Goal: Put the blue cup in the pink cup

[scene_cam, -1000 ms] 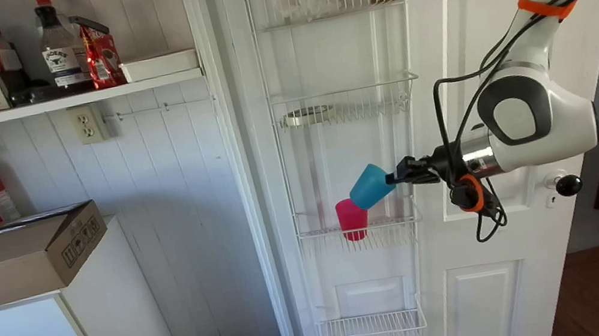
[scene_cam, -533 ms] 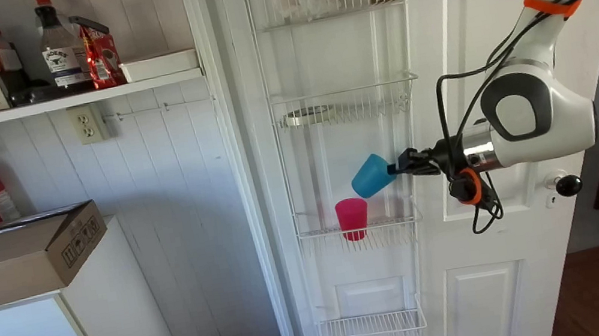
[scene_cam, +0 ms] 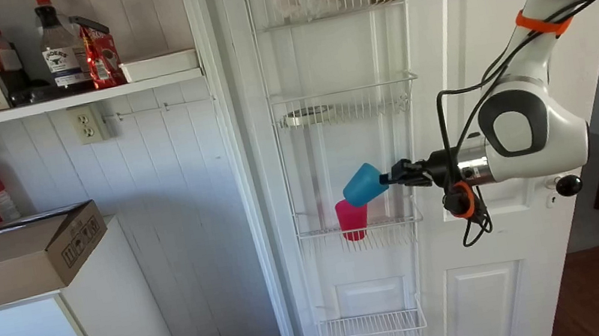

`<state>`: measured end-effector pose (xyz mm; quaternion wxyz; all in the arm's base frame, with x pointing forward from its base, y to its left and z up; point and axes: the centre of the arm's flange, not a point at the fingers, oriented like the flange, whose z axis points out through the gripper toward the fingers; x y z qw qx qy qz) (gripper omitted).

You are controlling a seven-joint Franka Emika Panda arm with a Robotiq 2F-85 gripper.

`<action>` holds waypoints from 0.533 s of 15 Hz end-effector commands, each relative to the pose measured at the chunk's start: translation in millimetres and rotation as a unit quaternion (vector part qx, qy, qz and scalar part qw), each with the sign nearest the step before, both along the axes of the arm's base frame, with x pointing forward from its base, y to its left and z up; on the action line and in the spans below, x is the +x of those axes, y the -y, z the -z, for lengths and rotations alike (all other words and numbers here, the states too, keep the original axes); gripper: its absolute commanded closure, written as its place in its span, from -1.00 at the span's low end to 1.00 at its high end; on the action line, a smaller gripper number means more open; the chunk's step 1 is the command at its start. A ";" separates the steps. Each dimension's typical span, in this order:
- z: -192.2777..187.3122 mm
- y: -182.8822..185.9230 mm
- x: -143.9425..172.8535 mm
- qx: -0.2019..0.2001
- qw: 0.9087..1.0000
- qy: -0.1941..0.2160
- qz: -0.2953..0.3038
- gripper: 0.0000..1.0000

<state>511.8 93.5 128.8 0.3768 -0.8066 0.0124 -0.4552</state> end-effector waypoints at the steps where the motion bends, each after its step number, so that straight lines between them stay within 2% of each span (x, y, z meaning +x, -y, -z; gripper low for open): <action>1: 11.3 -12.6 4.2 -0.006 1.000 -0.001 0.007 0.98; 8: 9.7 -13.3 9.8 -0.034 0.999 -0.021 0.007 0.98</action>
